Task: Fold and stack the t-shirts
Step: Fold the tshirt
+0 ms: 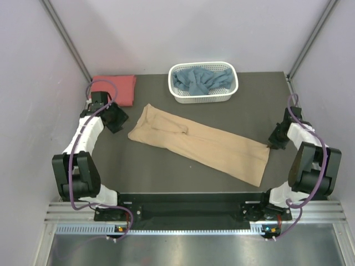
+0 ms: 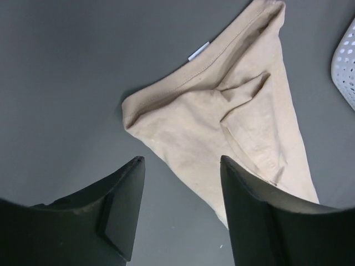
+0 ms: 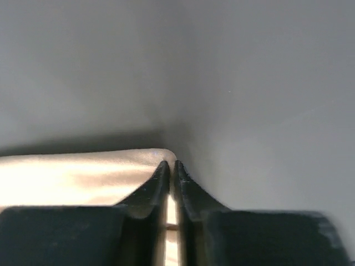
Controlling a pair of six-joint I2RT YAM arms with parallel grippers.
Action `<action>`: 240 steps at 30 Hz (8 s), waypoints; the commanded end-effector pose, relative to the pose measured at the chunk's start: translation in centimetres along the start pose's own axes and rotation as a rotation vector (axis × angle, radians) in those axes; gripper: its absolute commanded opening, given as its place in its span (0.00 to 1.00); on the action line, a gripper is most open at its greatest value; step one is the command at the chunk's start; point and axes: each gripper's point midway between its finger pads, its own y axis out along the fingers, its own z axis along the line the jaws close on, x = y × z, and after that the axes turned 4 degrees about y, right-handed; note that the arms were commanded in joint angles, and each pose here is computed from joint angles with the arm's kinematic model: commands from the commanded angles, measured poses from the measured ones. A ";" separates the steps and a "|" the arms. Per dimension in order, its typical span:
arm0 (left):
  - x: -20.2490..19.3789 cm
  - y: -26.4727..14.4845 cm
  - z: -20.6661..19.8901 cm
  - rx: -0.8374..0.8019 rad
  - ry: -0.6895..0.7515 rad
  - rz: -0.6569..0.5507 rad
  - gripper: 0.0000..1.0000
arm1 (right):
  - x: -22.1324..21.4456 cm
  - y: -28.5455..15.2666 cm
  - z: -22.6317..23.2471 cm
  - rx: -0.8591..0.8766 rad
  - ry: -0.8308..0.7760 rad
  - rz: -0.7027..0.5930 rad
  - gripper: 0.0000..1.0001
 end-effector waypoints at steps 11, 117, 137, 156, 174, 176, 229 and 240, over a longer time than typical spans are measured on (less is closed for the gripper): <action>-2.8 0.2 0.1 -0.041 -0.139 0.053 0.75 | 9.3 -7.3 7.0 0.037 -0.156 -0.284 0.62; -43.4 -11.0 -20.2 -0.641 1.397 0.329 0.53 | -3.9 -4.3 8.9 0.296 -0.351 0.110 0.68; -47.8 -5.3 -16.6 -0.428 1.594 0.354 0.38 | -6.0 -4.3 7.5 0.330 -0.355 0.113 0.66; -46.4 -3.5 -10.3 -0.253 1.647 0.403 0.00 | -7.3 -3.9 7.7 0.356 -0.338 0.165 0.63; -41.8 -10.6 0.4 -0.290 1.479 0.597 0.00 | -18.0 -6.7 10.9 0.497 -0.514 0.373 0.61; -42.2 -11.4 0.5 -0.321 1.450 0.631 0.03 | -19.2 -7.3 10.7 0.519 -0.529 0.397 0.61; -37.0 -11.0 -0.9 -0.052 0.121 0.497 0.47 | -24.2 -8.4 10.0 0.512 -0.657 0.450 0.60; -37.6 -9.1 0.0 -0.067 0.011 0.490 0.48 | -24.5 -8.2 9.6 0.503 -0.639 0.460 0.60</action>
